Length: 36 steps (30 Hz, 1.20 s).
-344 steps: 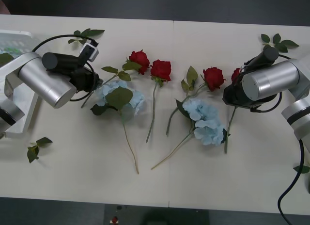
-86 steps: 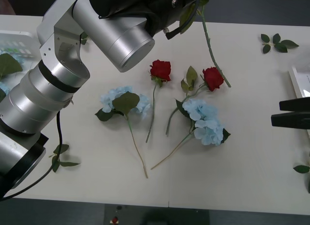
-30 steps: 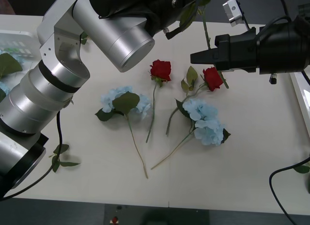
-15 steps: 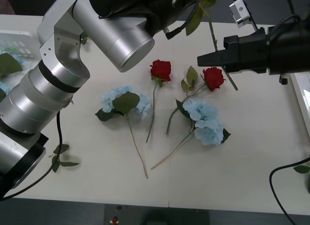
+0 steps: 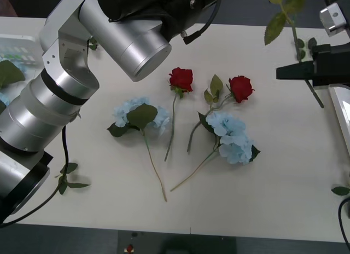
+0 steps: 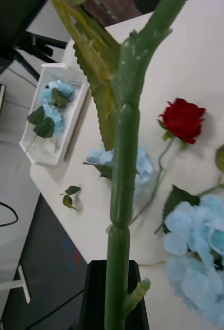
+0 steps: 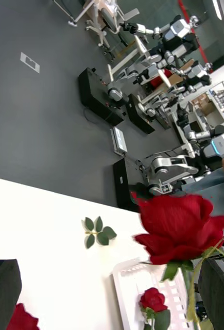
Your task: Put the red flowers into the right box and the blue flowers into the left box
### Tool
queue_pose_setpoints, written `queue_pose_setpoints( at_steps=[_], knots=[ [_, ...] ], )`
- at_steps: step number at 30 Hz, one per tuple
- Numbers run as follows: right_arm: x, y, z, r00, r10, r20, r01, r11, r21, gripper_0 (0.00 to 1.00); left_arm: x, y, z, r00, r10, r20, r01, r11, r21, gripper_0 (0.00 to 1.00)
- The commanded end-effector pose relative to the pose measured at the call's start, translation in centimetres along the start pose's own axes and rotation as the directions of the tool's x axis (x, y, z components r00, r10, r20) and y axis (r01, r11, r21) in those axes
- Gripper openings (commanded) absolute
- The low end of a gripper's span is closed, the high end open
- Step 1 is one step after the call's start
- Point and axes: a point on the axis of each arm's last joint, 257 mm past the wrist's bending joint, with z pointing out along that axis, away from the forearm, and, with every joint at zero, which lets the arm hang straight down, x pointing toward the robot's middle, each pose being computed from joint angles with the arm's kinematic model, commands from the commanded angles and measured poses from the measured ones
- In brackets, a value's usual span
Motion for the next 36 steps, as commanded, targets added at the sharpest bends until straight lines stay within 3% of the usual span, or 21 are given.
queue_pose_setpoints(
  at_steps=[1, 10, 20, 24, 28, 36],
  knots=[
    [1.0, -3.4, -4.6, 0.997, 0.066, 0.031, -0.069, 0.990, 0.123, 0.00, -1.3, 1.2, -3.8, 1.000, -0.006, -0.022, 0.006, 0.999, -0.036, 1.00],
    [3.5, -11.4, -12.9, 0.981, 0.145, 0.125, -0.184, 0.895, 0.406, 0.00, 2.7, 6.6, -13.3, 0.981, 0.007, -0.196, -0.035, 0.990, -0.139, 1.00],
    [4.7, -18.5, -20.1, 0.977, 0.145, 0.155, -0.212, 0.673, 0.708, 0.00, 9.9, 15.7, -22.3, 0.936, 0.022, -0.351, -0.138, 0.941, -0.308, 1.00],
    [5.2, -21.1, -23.5, 0.980, 0.133, 0.148, -0.197, 0.536, 0.821, 0.00, 12.9, 19.2, -25.1, 0.917, -0.025, -0.399, -0.141, 0.914, -0.381, 1.00],
    [6.3, -23.8, -25.7, 0.976, 0.163, 0.142, -0.201, 0.444, 0.873, 0.00, 14.5, 21.7, -26.9, 0.905, -0.056, -0.421, -0.150, 0.885, -0.440, 1.00],
    [8.8, -29.1, -29.6, 0.949, 0.238, 0.205, -0.280, 0.345, 0.896, 0.00, 16.8, 25.9, -28.4, 0.865, -0.075, -0.496, -0.235, 0.813, -0.533, 1.00]
  ],
)
